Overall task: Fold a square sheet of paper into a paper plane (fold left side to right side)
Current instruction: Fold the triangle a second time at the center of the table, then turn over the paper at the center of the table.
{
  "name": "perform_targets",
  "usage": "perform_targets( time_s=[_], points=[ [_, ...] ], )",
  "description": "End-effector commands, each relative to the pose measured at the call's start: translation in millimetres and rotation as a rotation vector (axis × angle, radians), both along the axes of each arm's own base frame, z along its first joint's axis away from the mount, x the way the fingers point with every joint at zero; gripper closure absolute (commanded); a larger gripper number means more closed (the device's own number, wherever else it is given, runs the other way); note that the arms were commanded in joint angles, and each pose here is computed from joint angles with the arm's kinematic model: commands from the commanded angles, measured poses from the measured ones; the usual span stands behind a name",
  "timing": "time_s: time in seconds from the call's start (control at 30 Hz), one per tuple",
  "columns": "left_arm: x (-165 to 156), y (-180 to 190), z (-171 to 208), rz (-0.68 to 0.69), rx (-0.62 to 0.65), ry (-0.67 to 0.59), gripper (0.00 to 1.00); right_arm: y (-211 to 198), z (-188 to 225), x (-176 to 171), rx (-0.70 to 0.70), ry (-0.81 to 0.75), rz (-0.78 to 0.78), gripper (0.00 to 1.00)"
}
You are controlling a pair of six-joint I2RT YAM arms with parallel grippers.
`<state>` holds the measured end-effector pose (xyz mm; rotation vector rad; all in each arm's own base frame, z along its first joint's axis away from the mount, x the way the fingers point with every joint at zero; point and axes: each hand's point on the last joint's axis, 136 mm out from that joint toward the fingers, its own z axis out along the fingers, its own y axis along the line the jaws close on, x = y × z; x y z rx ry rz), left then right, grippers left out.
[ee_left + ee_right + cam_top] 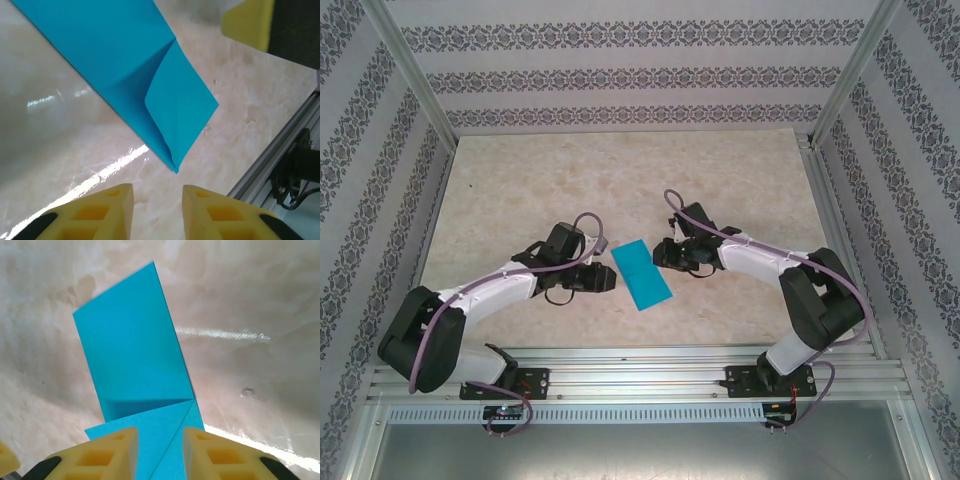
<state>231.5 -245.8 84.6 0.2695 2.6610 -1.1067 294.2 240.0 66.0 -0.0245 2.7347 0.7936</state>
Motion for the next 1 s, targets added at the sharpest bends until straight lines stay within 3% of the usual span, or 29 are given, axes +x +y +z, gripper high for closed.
perform_targets(
  time_s=[0.0, 0.17, 0.47, 0.97],
  points=[
    [23.3, -19.1, 19.1, 0.025, -0.121, -0.012, 0.63, -18.8, 3.0, 0.5, -0.043, -0.04, -0.018, 0.68],
    [41.5, -34.3, 9.1, 0.025, -0.153, 0.012, 0.57, -27.6, 0.0, -6.7, -0.016, -0.048, -0.031, 0.64],
    [48.4, -50.3, -22.0, 0.002, -0.155, 0.094, 0.59, -25.0, -2.5, -14.1, 0.04, -0.046, -0.016, 0.63],
    [41.3, -47.9, -33.5, -0.014, -0.125, 0.104, 0.94, -11.9, -12.3, -20.8, 0.132, -0.016, -0.01, 0.55]
  ],
)
